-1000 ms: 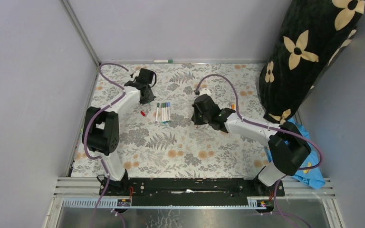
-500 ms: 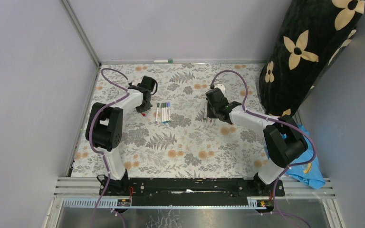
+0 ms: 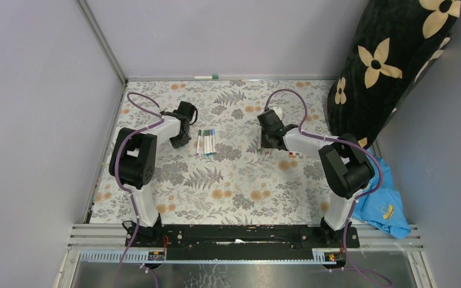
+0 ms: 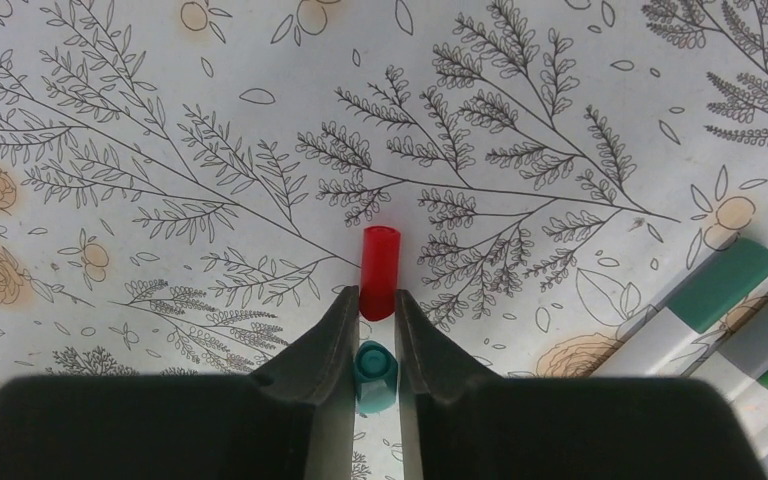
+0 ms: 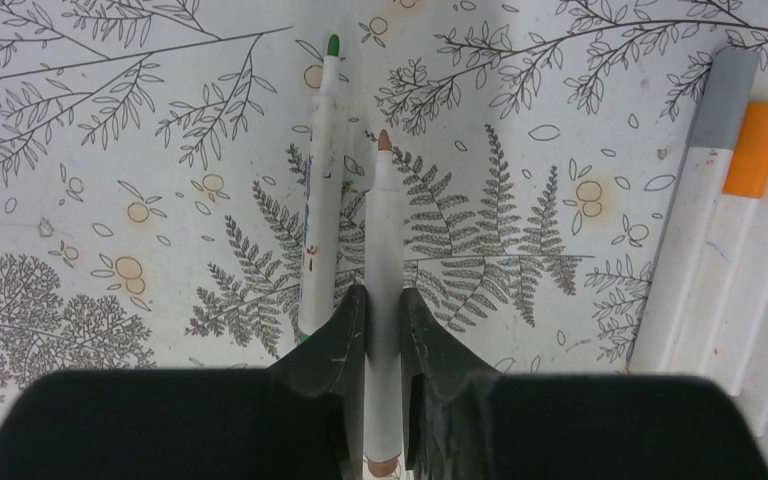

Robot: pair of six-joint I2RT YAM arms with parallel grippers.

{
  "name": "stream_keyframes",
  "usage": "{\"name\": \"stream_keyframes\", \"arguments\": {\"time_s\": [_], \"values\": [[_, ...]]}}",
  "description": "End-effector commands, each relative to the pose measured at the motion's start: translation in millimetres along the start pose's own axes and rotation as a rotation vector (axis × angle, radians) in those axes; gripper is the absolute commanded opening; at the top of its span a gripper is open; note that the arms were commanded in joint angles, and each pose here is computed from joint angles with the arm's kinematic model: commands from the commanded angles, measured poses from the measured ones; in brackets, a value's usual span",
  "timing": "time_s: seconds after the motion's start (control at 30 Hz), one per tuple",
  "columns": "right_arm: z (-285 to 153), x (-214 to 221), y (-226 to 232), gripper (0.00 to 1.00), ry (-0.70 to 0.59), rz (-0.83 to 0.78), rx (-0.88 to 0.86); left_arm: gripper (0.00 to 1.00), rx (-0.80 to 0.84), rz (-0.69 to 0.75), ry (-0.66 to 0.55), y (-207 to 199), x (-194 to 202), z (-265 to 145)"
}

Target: Open the pen caps

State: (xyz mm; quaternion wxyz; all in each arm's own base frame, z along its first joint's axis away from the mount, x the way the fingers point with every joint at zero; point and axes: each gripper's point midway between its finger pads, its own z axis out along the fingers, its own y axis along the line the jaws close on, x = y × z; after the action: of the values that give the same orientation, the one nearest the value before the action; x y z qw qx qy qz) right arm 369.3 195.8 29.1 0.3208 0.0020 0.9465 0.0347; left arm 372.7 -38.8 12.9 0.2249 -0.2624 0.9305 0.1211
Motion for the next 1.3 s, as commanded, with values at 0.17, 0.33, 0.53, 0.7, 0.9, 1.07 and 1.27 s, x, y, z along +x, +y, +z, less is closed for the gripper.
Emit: {"name": "stream_keyframes", "arguments": {"time_s": [0.17, 0.33, 0.53, 0.7, 0.9, 1.07, 1.27], "values": [[14, -18, 2, 0.27, -0.021, 0.034, 0.005, 0.32, 0.017, -0.061, 0.002, 4, 0, 6], [19, -18, 6, 0.31, -0.015, 0.047, -0.013, 0.42, 0.023, -0.066, 0.006, 5, 0, 5], [17, -21, 7, 0.33, -0.021, 0.048, -0.016, 0.43, 0.036, -0.079, -0.009, 6, -6, -1], [2, -36, 2, 0.37, -0.068, 0.046, 0.002, 0.48, 0.061, -0.098, -0.026, 3, -14, -11], [-17, -53, 0, 0.40, -0.104, 0.030, 0.001, 0.57, 0.098, -0.110, -0.049, 0, -24, -25], [-31, -63, 5, 0.42, -0.124, 0.014, -0.030, 0.68, 0.151, -0.132, -0.075, -4, -34, -42], [-43, -77, 31, 0.42, -0.129, -0.033, -0.113, 0.80, 0.260, -0.151, -0.099, -14, -44, -67]]}}
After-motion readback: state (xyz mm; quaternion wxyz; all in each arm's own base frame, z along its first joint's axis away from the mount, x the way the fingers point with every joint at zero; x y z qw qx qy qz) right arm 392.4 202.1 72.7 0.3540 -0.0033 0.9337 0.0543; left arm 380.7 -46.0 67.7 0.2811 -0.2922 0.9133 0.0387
